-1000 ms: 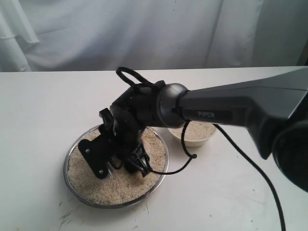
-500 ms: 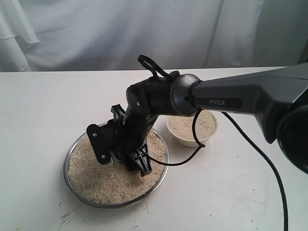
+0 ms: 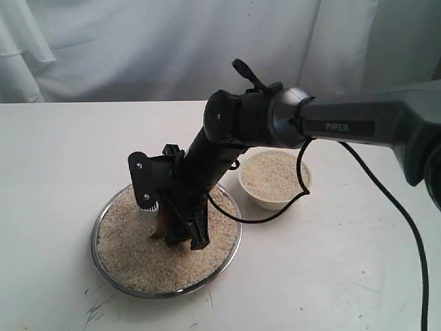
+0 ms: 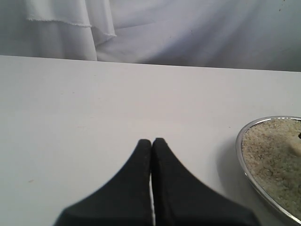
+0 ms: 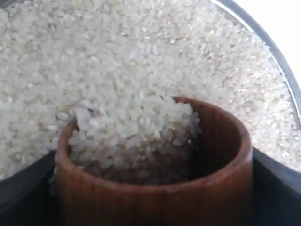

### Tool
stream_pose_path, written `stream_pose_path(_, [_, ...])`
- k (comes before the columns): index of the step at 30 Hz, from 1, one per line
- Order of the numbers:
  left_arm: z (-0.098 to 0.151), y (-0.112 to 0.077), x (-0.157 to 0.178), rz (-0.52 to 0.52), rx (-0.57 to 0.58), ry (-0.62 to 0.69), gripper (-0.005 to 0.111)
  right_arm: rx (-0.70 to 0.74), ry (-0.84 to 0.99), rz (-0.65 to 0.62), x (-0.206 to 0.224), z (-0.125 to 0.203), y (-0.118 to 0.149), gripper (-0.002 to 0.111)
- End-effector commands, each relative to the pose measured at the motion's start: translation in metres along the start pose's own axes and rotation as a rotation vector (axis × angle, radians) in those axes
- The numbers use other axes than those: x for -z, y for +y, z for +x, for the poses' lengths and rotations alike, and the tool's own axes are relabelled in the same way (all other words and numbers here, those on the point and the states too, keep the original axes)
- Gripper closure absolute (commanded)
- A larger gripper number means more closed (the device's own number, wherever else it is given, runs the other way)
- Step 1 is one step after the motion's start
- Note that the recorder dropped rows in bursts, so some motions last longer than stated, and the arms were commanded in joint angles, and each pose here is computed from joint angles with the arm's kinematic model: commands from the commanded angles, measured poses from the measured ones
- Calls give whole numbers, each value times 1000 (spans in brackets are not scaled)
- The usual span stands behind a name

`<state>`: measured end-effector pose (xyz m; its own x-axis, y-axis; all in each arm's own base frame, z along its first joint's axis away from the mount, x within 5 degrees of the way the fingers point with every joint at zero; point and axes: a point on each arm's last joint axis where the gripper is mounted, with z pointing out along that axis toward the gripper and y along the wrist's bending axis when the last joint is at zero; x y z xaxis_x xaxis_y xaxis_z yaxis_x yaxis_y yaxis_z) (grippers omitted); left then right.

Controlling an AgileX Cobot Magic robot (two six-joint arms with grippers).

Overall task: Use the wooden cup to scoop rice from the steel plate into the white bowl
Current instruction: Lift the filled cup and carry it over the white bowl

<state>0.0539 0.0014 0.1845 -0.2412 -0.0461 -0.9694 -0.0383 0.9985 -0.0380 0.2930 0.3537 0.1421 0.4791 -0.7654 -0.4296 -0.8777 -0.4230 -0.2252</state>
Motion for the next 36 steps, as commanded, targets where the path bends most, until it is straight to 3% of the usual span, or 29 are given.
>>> stream_pose_path(1, [0,0,0,3,-2,-13,107,-43,-44,75,14,6,-11,108])
stream_pose_path(13, [0,0,0,3,-2,-13,107,-227,-342,111,68,18,-30,108])
stream_pose_path(36, [0,0,0,3,-2,-13,107,-230,-48,219,158,112,-34,108])
